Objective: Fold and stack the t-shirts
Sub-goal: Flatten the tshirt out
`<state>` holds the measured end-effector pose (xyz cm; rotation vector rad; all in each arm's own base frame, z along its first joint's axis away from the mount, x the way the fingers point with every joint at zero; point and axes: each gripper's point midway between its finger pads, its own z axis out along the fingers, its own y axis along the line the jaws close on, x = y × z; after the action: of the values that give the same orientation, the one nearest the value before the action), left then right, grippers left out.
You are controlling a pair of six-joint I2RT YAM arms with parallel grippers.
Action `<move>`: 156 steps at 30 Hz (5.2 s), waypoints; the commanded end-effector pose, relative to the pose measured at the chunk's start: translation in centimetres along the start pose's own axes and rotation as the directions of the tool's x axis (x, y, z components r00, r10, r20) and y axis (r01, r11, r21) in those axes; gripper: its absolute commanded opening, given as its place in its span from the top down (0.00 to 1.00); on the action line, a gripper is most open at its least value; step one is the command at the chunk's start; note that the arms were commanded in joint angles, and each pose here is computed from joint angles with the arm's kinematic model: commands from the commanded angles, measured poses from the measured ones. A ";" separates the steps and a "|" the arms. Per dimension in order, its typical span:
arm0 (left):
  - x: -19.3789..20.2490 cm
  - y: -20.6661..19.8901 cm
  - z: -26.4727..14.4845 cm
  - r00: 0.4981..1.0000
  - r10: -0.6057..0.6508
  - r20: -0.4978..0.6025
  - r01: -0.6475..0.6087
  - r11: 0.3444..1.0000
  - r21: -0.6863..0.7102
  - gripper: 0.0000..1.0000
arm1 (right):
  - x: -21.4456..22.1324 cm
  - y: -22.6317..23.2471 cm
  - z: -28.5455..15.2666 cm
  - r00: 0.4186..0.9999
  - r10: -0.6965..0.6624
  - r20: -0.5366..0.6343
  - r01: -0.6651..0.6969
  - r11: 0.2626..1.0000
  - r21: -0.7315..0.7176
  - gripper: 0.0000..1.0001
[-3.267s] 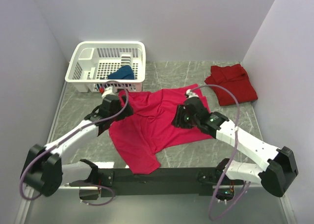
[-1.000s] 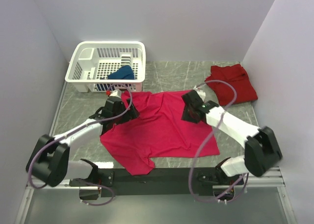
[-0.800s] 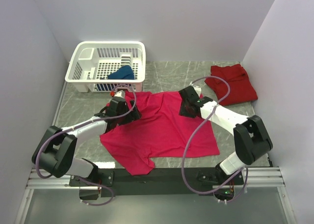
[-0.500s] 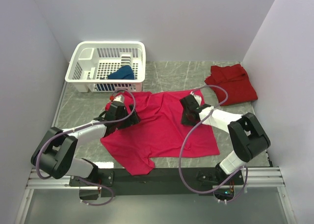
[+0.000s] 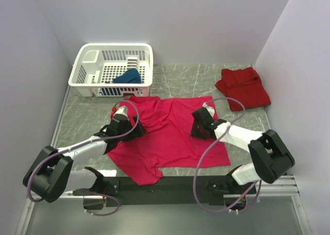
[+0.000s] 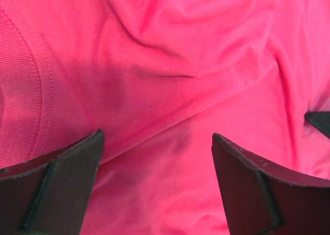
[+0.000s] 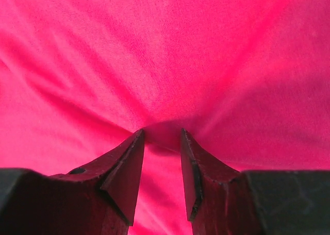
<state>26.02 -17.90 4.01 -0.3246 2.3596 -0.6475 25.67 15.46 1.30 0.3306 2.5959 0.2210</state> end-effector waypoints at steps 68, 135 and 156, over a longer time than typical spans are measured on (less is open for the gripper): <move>1.9 2.5 0.5 0.999 0.009 -0.033 -0.013 0.993 -0.121 0.07 | 4.8 -2.6 -0.4 0.985 -0.023 -0.173 0.037 0.996 0.076 0.57; -28.7 -12.1 17.6 0.900 0.260 0.350 -0.236 0.965 -0.111 0.05 | -4.4 1.8 -11.6 0.979 0.035 0.202 0.003 0.982 -0.188 0.57; -26.4 -20.8 8.0 0.843 0.296 0.449 -0.349 0.936 0.036 0.05 | -2.8 -0.3 -7.6 0.989 0.022 0.145 -0.018 0.999 -0.031 0.56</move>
<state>55.64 -24.78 17.30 -0.0873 2.0074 -0.3946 23.33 13.99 9.78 0.3175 2.4584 0.2742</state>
